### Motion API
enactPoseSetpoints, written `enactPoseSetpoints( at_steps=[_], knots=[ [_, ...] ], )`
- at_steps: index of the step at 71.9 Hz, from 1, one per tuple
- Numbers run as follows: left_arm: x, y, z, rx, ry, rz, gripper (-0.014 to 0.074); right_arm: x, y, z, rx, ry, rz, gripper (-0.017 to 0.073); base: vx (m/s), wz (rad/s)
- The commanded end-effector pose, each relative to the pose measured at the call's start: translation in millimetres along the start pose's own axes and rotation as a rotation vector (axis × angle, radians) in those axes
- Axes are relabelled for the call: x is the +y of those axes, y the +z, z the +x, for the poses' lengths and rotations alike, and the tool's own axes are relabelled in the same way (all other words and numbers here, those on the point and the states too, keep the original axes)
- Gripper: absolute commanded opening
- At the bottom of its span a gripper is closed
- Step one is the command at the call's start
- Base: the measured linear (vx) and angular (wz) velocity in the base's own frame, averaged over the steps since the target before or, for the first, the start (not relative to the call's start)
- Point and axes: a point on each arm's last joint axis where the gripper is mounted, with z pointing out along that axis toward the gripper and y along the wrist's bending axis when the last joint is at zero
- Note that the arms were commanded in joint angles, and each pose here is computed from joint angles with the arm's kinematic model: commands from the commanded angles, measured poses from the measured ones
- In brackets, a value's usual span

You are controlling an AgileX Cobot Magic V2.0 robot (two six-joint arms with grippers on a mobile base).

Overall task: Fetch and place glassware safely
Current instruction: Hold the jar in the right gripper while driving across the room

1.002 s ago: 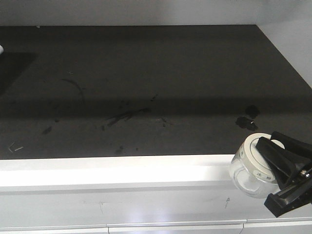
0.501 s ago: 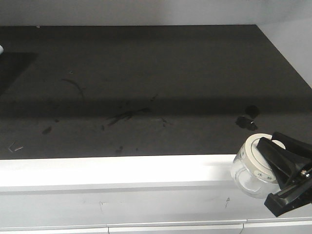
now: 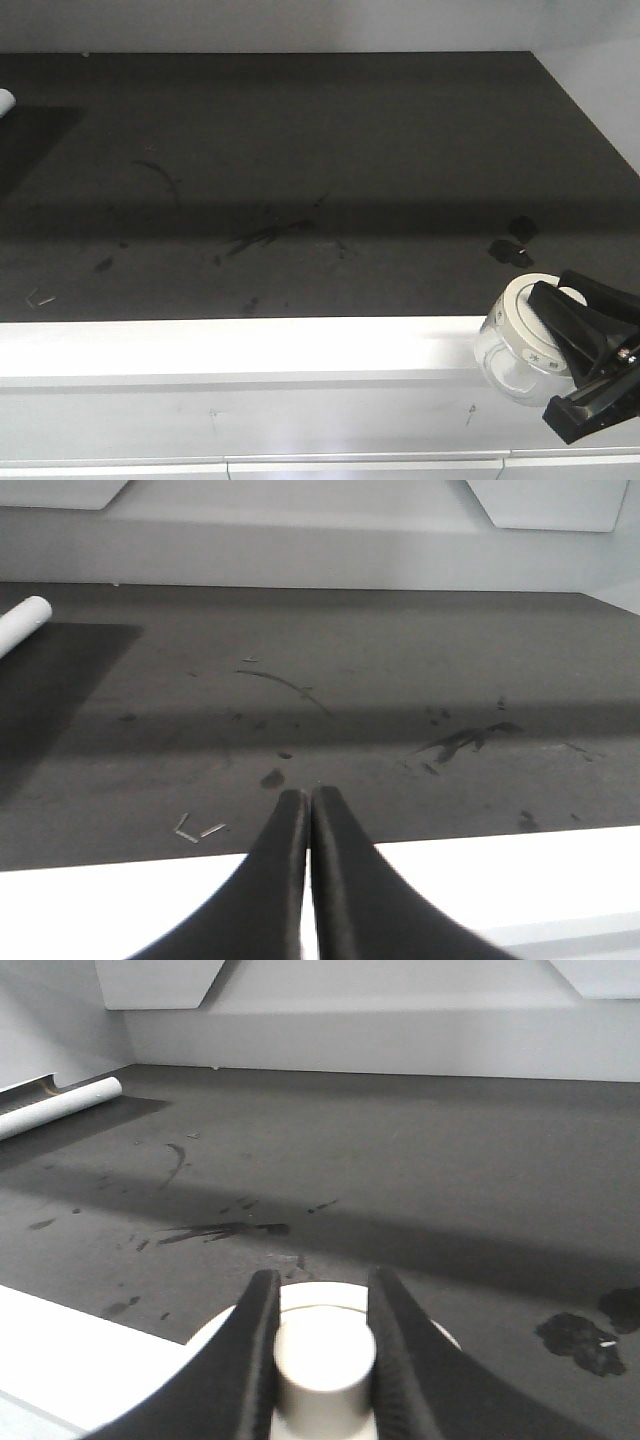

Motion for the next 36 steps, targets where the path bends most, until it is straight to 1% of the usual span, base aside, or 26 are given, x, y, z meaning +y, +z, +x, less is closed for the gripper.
enactPoseSetpoints(
  at_steps=[1, 10, 17, 25, 36],
  knots=[
    [-2.1, -1.3, -14.4, -0.091, -0.017, 0.018, -0.0007, 4.8, -1.0, -14.7, -0.071, 0.001, -0.046, -0.0001, -0.02, 0.09],
    [-2.1, -1.3, -14.4, -0.091, -0.017, 0.018, -0.0007, 4.8, -1.0, -14.7, -0.071, 0.001, -0.046, -0.0001, -0.03, 0.18],
    [-2.1, -1.3, -14.4, -0.091, -0.017, 0.018, -0.0007, 4.8, -1.0, -14.7, -0.071, 0.001, -0.046, -0.0001, -0.05, 0.4],
    [-2.1, -1.3, -14.4, -0.091, -0.017, 0.018, -0.0007, 4.8, -1.0, -14.7, -0.071, 0.001, -0.046, -0.0001, -0.05, 0.62],
    [-2.1, -1.3, -14.4, -0.091, -0.017, 0.018, -0.0007, 4.8, -1.0, -14.7, -0.071, 0.001, -0.046, -0.0001, -0.06, 0.79]
  ],
)
